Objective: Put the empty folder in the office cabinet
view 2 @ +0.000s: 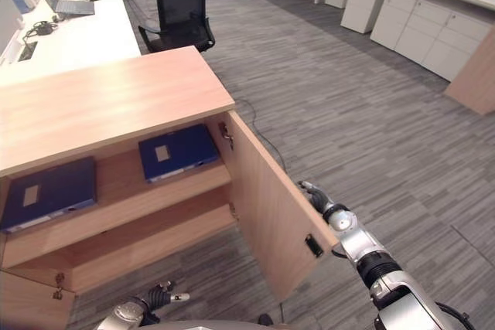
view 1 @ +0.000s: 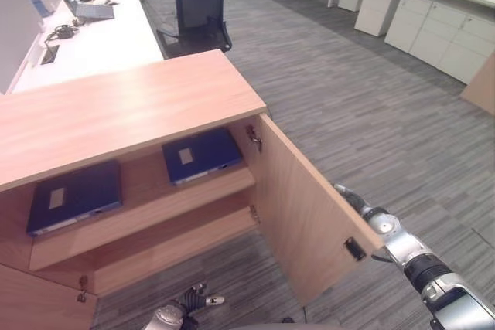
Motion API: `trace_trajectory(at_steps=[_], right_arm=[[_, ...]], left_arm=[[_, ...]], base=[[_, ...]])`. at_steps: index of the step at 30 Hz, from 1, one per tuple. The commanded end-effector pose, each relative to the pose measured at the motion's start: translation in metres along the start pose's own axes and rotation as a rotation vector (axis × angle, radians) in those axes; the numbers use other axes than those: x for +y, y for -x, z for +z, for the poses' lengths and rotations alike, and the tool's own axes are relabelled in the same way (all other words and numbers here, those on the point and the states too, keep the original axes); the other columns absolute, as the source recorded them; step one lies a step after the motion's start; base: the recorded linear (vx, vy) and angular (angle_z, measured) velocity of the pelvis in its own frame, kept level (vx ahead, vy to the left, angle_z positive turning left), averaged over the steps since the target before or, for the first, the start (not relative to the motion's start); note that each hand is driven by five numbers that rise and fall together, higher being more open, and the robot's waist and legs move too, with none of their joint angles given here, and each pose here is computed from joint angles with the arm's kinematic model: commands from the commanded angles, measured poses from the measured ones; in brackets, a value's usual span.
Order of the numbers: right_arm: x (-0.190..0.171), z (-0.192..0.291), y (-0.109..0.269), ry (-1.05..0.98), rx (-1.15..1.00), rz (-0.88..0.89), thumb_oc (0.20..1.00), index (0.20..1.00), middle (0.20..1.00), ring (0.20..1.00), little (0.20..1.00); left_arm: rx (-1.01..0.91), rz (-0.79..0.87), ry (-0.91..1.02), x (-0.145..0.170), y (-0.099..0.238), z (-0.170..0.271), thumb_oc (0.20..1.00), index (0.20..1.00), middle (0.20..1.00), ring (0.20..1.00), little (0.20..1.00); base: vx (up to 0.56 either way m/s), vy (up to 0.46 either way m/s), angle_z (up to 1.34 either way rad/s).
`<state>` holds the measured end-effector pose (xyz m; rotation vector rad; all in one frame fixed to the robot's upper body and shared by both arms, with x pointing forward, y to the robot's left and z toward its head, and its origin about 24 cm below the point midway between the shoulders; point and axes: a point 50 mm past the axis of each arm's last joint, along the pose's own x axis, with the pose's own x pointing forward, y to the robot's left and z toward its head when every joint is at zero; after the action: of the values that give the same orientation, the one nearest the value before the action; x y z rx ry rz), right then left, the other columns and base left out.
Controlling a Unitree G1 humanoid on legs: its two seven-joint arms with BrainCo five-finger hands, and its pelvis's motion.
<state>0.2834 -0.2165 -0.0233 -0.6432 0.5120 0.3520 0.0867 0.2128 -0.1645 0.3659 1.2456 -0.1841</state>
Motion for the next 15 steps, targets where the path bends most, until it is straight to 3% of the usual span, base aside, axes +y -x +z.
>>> trace_trajectory(at_steps=[1,8,15], right_arm=[[0.019,0.032,-0.007,-0.065,-0.161,0.167,1.000,1.000,1.000,1.000,1.000],[0.040,0.061,0.006,-0.086,-0.316,0.409,1.000,1.000,1.000,1.000,1.000],[0.057,0.064,0.008,-0.050,-0.327,0.498,1.000,1.000,1.000,1.000,1.000]], left_arm=[[0.145,0.023,-0.106,0.004,0.004,-0.035,1.000,1.000,1.000,1.000,1.000],[0.149,0.042,-0.114,0.013,0.006,-0.041,1.000,1.000,1.000,1.000,1.000],[0.172,0.067,-0.081,0.018,0.008,-0.048,1.000,1.000,1.000,1.000,1.000]], base=[[0.00,0.000,0.00],[0.00,0.001,0.11],[0.00,-0.015,0.15]])
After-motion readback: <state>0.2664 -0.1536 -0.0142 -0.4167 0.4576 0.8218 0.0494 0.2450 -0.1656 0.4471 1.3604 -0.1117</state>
